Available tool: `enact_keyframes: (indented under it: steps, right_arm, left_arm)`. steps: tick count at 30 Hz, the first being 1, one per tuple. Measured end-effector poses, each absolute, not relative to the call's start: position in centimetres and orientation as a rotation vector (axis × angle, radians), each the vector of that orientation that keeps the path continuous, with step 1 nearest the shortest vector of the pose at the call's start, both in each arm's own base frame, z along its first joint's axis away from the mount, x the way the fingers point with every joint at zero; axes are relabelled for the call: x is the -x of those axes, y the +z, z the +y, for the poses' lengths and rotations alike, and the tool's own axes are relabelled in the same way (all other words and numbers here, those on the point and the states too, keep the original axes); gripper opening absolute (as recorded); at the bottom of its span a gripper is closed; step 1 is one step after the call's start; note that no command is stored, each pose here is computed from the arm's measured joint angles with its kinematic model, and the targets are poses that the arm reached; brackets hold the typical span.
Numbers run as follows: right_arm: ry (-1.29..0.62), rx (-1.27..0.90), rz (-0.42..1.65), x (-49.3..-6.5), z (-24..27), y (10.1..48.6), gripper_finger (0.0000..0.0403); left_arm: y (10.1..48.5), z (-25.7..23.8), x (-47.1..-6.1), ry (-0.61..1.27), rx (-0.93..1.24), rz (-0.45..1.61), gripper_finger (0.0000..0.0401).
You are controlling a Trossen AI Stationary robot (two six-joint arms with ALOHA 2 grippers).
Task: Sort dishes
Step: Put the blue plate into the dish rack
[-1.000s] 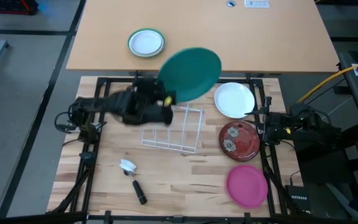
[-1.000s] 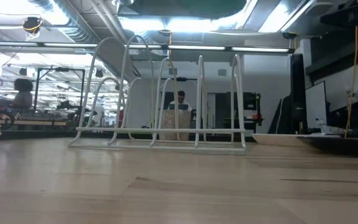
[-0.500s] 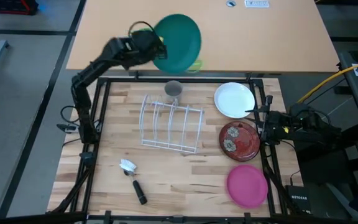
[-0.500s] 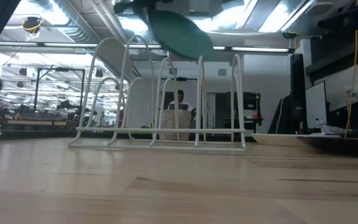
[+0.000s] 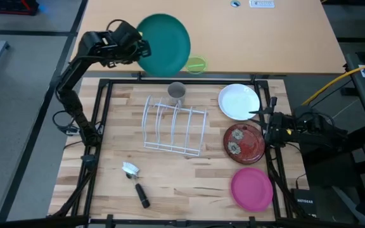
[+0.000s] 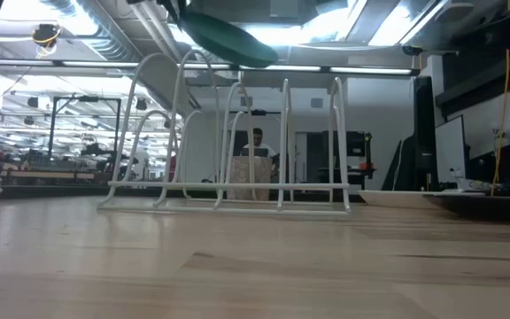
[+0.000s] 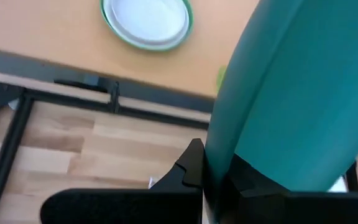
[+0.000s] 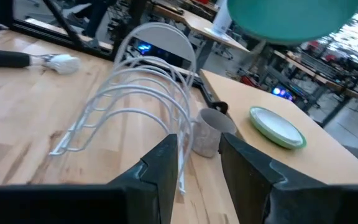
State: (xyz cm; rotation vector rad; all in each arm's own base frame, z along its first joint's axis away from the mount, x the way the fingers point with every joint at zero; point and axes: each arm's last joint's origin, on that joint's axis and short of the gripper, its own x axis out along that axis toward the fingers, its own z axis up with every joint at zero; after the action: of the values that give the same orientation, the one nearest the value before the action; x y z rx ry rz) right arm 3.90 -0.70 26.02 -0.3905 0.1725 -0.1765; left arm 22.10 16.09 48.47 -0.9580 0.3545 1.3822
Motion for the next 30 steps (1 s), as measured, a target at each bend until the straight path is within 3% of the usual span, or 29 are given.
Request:
enact_keyframes:
  steps: [5, 16, 24, 30]
  right_arm:
    - [-0.199, 0.376, 0.18, -4.0, -0.8, 25.8, 0.0127]
    - [-0.237, 0.294, 0.151, -4.0, -0.9, 26.1, 0.0127]
    - [-0.26, 0.258, -0.061, -5.7, -1.0, 28.7, 0.0127]
    - [-0.348, 0.252, -0.115, -9.3, -1.6, 30.2, 0.0127]
  left_arm:
    - [48.9, 15.8, -21.4, 1.404, 0.94, 0.327, 0.0]
    - [46.7, 14.6, -25.7, 1.075, 1.071, 0.594, 0.0]
    - [46.9, 12.0, -26.8, 0.983, 0.901, 0.666, 0.0]
    - [47.0, 9.6, -27.7, 0.975, 0.725, 0.683, 0.0]
